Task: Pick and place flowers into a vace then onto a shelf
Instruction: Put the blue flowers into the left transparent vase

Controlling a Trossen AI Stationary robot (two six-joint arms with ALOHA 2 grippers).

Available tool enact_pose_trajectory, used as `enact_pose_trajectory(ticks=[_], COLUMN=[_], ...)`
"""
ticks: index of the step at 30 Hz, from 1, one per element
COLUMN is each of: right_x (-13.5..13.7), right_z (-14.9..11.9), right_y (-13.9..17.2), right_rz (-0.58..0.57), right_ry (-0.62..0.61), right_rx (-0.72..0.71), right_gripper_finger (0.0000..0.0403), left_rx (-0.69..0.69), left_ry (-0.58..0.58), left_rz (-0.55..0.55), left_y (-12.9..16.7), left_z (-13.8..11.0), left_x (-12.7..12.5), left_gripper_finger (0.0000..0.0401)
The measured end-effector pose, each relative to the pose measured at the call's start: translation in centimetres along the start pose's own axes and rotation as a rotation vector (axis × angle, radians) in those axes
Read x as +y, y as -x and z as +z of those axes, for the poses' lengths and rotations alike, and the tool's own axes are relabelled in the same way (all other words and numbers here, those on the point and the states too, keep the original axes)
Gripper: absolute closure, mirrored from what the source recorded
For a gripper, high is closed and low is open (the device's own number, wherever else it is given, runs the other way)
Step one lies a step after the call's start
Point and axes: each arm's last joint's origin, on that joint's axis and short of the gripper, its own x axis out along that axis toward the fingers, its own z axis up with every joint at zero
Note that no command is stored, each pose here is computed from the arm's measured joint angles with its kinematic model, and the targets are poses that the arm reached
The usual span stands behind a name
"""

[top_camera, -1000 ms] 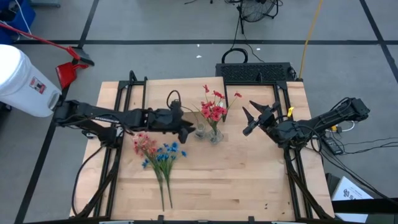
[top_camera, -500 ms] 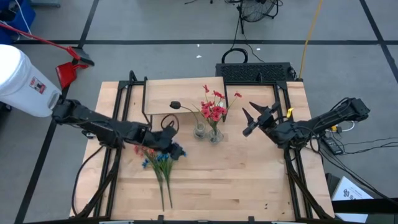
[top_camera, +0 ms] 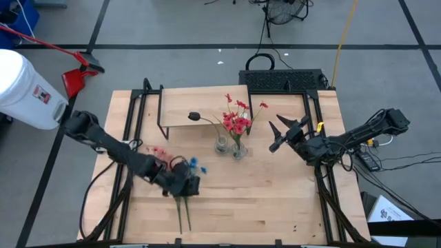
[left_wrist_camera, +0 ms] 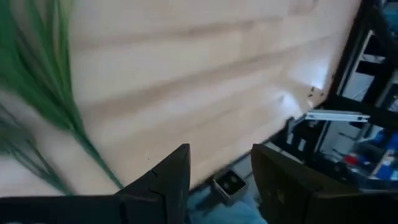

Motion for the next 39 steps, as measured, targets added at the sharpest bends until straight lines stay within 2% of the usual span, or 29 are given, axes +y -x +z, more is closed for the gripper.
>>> enact_pose_trajectory(ticks=[4,10,15,21,29,33,39], right_x=[0.0,0.0,0.0,0.0,0.0,0.0,0.0], right_z=[0.0,0.0,0.0,-0.1,-0.1,-0.1,-0.2], right_y=[0.0,0.0,0.0,0.0,0.0,0.0,0.0], right_rz=[0.001,0.003,0.003,0.004,0.003,0.004,0.004], right_ry=[0.050,0.081,0.082,0.083,0.088,0.091,0.094], right_rx=[0.001,0.001,0.001,0.001,0.003,0.005,0.006], right_gripper_finger=[0.0234,0.0234,0.0234,0.0234,0.0234,0.0234,0.0234], left_rx=[0.039,0.027,0.041,0.060,-0.077,-0.096,-0.096], left_ry=[0.114,0.177,0.175,0.169,0.172,0.117,0.110], left_rz=[0.055,0.140,0.203,0.284,0.345,0.364,0.396], left_y=[-1.2,-3.0,-4.8,-5.4,-5.2,-5.4,-6.6], left_z=[-1.6,-2.7,-2.7,-2.7,-1.0,0.1,1.1], left_x=[1.1,2.8,3.6,4.4,4.8,4.6,4.7], left_gripper_finger=[0.0229,0.0229,0.0229,0.0229,0.0229,0.0229,0.0229])
